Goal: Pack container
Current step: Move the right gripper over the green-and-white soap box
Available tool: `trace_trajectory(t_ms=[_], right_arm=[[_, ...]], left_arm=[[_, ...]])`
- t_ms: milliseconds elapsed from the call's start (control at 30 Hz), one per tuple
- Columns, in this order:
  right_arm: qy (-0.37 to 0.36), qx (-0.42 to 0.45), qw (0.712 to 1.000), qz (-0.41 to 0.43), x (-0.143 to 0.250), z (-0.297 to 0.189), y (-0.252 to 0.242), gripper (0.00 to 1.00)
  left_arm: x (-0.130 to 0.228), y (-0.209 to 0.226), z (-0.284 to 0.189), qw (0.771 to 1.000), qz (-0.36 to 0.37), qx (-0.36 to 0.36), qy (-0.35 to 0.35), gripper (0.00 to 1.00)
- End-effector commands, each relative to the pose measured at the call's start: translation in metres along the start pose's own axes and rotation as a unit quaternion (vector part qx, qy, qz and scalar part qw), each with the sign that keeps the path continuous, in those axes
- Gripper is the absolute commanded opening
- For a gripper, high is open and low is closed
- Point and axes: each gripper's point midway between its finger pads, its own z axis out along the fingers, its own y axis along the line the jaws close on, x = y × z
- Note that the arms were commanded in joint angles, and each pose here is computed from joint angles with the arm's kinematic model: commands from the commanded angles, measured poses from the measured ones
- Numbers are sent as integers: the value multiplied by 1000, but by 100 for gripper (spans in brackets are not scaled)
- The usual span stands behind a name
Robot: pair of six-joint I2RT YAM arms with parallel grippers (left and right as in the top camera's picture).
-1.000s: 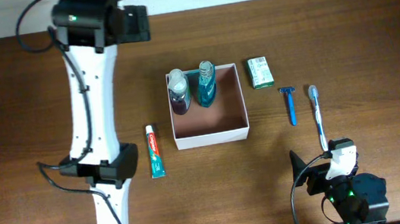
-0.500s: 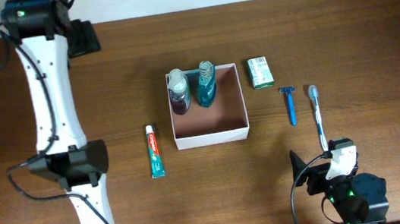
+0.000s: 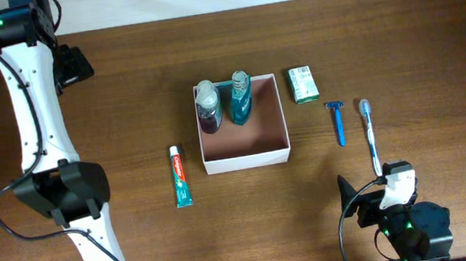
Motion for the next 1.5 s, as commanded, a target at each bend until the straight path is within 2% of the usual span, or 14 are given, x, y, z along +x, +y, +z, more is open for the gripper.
trace_trajectory(t_ms=[0,367,500,667,867,1000,1133,1300,1467], right_arm=[[3,-6,1000,3,3,1,2,99],[-19,-182,983,-9,-10,-11,62,99],[-93,-252,962,-46,-45,-27,87,99],[-195,-247,945,-87,-104,-56,94,99],[-214,-229,943,-113,-160,-76,97,99],[-148,-207,957,-139,-194,-59,94,99],[-14,-185,974,-132,-211,-22,81,99],[120,-198,969,-83,-221,18,78,98],[184,-180,964,-63,-233,59,66,99]], left_arm=[[1,3,-1,1000,-9,-4,1,99],[1,3,-1,1000,-9,-4,1,99],[1,3,-1,1000,-9,-4,0,99],[1,3,-1,1000,-9,-4,0,99],[1,3,-1,1000,-9,-4,0,99],[1,3,-1,1000,-9,-4,0,99],[1,2,-1,1000,-9,-4,0,99],[1,2,-1,1000,-8,-4,0,99],[1,2,-1,1000,-8,-4,0,99]])
